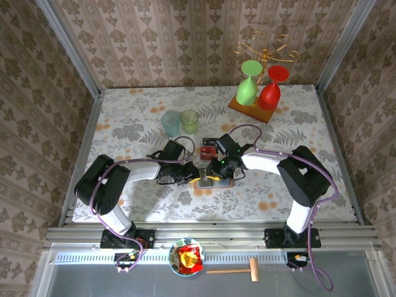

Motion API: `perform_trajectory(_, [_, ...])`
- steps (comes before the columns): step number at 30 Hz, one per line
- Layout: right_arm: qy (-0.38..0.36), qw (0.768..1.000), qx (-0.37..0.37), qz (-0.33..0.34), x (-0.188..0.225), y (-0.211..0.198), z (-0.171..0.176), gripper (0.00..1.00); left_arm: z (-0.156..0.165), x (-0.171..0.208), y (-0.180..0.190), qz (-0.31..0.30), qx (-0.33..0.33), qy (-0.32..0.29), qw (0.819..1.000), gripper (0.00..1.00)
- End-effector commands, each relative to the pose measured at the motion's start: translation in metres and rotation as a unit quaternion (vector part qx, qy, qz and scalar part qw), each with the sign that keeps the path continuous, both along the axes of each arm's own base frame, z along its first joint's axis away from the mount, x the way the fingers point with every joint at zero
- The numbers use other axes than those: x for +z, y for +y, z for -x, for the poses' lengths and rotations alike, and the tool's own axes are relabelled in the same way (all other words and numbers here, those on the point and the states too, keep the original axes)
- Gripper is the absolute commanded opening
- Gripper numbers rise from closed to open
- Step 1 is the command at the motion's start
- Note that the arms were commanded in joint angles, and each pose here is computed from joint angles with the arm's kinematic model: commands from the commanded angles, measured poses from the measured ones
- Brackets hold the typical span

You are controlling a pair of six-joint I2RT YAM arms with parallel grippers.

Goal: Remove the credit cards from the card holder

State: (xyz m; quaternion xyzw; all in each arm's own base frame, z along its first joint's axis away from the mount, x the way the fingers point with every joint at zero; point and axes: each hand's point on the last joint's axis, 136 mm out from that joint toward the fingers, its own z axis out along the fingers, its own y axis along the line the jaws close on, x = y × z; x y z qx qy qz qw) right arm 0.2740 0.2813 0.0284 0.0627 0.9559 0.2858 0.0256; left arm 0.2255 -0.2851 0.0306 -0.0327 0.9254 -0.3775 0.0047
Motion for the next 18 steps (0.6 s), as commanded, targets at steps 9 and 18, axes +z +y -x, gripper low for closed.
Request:
perform_trajectory(9, [0.001, 1.000, -0.008, 0.020, -0.002, -0.009, -0.003, 0.24, 0.004, -0.012, 0.008, -0.014, 0.001, 0.013, 1.000, 0.15])
perform_trajectory(18, [-0.007, 0.999, -0.014, 0.028, 0.004, -0.019, -0.004, 0.24, 0.005, -0.015, 0.010, -0.017, 0.003, 0.016, 1.000, 0.15])
